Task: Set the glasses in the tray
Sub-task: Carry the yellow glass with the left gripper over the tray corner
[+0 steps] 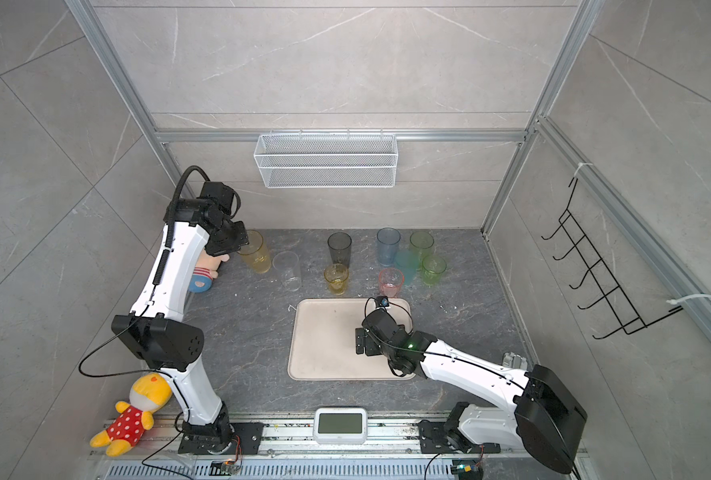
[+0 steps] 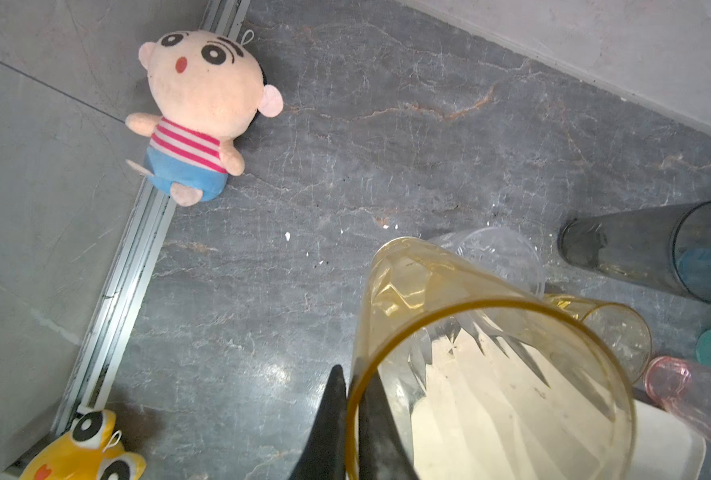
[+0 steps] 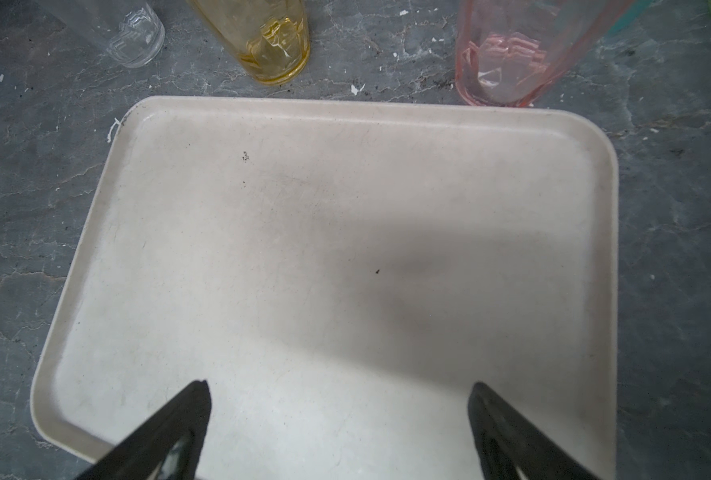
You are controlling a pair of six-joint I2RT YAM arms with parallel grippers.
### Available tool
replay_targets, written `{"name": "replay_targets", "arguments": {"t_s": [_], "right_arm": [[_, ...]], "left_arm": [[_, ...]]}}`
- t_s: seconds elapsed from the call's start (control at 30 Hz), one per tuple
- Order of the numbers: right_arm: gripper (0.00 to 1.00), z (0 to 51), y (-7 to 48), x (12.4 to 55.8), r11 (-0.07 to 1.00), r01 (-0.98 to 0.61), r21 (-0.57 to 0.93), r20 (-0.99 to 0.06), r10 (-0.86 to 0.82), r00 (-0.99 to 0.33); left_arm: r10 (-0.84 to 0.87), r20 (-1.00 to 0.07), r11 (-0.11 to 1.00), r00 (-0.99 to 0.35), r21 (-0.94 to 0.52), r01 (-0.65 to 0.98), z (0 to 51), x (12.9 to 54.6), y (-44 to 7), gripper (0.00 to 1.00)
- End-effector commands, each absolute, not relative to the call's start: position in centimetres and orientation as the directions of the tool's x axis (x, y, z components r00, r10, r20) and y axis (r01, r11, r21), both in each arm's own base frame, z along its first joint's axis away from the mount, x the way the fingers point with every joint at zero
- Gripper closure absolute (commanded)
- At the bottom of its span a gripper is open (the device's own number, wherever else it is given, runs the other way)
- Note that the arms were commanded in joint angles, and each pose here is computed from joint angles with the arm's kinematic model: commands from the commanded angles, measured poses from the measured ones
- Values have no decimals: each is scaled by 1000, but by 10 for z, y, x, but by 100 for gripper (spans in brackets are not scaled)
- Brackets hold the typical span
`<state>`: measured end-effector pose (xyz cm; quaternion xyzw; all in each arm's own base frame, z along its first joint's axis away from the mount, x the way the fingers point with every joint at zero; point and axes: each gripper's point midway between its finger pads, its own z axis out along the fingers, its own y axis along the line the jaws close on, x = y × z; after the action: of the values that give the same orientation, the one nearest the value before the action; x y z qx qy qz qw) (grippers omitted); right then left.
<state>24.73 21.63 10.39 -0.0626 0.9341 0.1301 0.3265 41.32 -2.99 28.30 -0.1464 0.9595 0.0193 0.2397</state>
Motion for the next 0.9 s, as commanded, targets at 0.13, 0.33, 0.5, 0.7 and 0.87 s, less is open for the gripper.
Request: {"name": "replay_targets", "arguments": {"t_s": [0.13,0.33,0.5,0.7,0.87], "right_arm": [[2,101,216,248,959,-198,204,-623,-29,-782],[2,101,216,247,958,-201,205,-622,-31,-782],[2,101,216,247,957,-202,210,-624,-28,-781],[2,101,216,247,957,-202,210,-623,-29,-781],[2,100,216,247,956,-202,211,-621,-28,-783]], "left_arm": [[-149,-412,985,-899,20,-172,301,354,-52,100],[-62,-376,997,-925,7,-70,290,333,-90,100],[-13,-356,1000,-934,-12,-10,269,324,-120,100],[-18,-376,998,-927,-57,4,242,322,-143,100],[-38,-394,996,-918,-85,-5,221,327,-150,100]]}}
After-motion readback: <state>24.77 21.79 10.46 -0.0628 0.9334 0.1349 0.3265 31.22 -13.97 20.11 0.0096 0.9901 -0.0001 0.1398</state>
